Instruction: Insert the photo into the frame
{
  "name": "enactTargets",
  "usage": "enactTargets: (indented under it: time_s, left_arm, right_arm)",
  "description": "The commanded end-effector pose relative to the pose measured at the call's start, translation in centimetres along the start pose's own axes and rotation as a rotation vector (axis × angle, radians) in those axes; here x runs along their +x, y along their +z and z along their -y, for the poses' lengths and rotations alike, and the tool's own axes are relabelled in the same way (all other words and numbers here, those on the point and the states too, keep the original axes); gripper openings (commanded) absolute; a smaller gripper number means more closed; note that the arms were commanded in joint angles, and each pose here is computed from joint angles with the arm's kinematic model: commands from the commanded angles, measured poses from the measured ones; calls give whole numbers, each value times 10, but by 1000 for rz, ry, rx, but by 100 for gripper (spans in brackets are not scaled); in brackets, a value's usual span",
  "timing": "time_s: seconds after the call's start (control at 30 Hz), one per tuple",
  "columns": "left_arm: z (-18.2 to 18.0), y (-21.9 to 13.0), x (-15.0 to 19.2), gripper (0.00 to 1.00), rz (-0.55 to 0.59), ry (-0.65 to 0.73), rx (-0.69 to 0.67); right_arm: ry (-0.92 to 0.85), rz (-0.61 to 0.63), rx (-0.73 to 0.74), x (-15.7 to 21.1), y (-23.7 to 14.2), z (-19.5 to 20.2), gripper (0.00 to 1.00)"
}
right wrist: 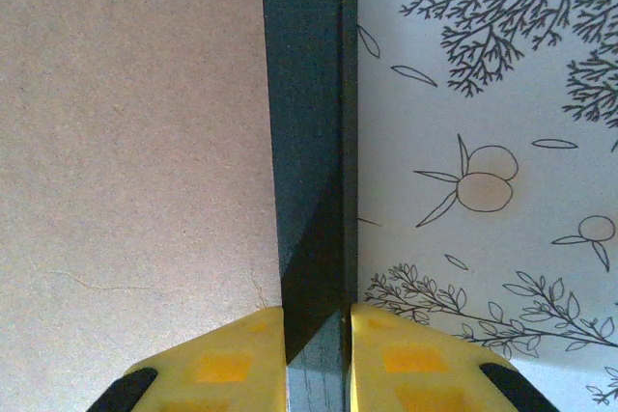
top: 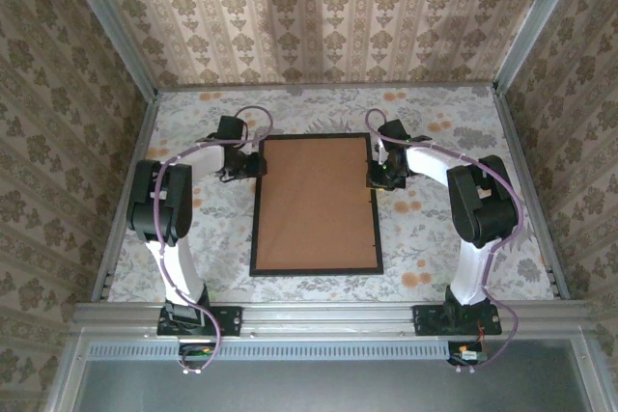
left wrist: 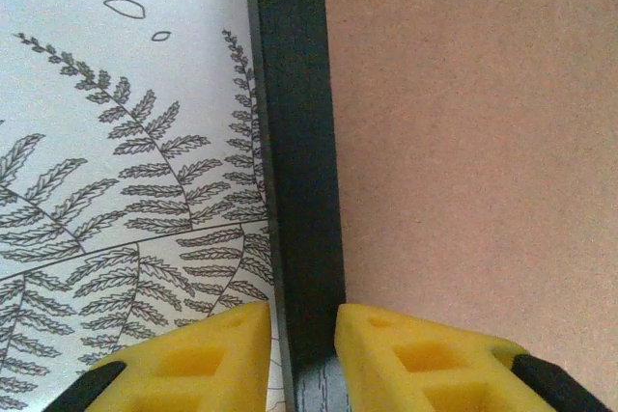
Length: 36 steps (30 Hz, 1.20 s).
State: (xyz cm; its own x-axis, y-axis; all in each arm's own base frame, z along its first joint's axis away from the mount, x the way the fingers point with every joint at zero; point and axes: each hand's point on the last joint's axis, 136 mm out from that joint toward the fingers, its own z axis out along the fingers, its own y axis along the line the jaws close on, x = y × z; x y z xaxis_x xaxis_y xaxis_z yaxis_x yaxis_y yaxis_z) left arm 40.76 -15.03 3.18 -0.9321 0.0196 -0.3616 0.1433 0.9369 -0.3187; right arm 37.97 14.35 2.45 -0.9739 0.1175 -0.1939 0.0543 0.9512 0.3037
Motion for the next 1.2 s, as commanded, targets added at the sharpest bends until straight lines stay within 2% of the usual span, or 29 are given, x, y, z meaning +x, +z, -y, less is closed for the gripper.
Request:
enactTargets:
  time_s: [0.0, 1.17]
  left_arm:
    - [7, 11, 30, 33, -91, 44, 3]
    - [31, 35, 48, 50, -192, 236, -103]
  right_arm:
    - [-11, -10, 3, -1, 10, -2, 19]
    - [-19, -34, 1, 5, 21, -10, 19]
